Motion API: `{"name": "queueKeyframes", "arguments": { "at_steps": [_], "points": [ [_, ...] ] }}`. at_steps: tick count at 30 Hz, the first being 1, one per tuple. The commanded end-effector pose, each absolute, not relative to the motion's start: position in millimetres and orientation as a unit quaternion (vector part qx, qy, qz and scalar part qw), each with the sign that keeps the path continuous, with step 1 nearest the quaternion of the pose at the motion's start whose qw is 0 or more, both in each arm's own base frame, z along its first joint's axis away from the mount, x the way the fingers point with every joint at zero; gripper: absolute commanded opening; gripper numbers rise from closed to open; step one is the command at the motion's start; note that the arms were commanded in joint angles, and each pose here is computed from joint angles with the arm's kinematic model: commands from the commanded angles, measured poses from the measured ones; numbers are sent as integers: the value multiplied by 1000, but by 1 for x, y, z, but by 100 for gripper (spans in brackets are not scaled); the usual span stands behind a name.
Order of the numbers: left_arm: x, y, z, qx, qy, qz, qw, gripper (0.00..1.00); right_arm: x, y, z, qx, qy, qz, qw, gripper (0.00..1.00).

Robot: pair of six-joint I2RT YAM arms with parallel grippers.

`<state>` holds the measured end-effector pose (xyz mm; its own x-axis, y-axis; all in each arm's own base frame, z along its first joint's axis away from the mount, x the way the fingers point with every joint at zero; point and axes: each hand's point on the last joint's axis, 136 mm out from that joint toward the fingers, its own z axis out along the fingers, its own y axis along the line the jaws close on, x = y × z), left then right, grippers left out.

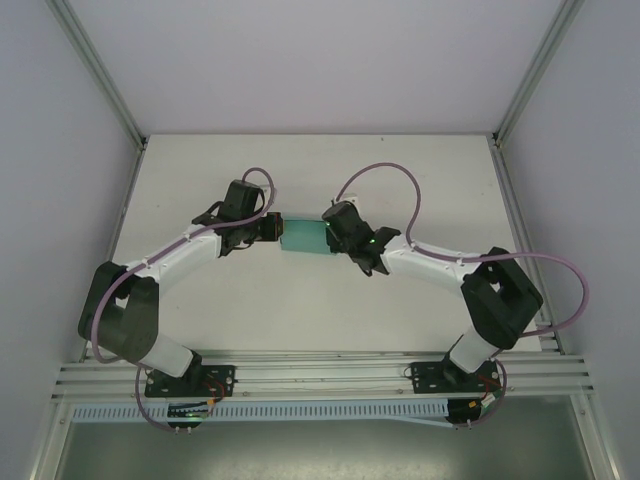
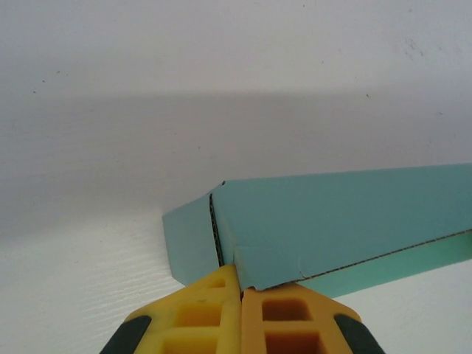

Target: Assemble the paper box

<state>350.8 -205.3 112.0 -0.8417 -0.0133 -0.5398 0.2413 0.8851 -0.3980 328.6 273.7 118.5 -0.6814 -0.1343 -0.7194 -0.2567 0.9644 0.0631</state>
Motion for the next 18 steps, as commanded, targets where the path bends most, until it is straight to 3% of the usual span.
{"name": "queueKeyframes", "arguments": {
  "at_steps": [1, 7, 13, 18],
  "points": [
    [280, -188, 36, 52, 976, -185, 105, 0, 310, 284, 113, -157, 919, 106, 345, 42],
    [283, -193, 43, 66, 973, -194, 111, 0, 320, 297, 165, -154, 889, 193, 386, 61],
    [287, -201, 50, 83, 969, -199, 118, 0, 344, 282, 193, -98, 878, 208, 421, 64],
    [289, -201, 51, 87, 969, -196, 121, 0, 364, 256, 179, -30, 892, 194, 407, 64]
  ]
}}
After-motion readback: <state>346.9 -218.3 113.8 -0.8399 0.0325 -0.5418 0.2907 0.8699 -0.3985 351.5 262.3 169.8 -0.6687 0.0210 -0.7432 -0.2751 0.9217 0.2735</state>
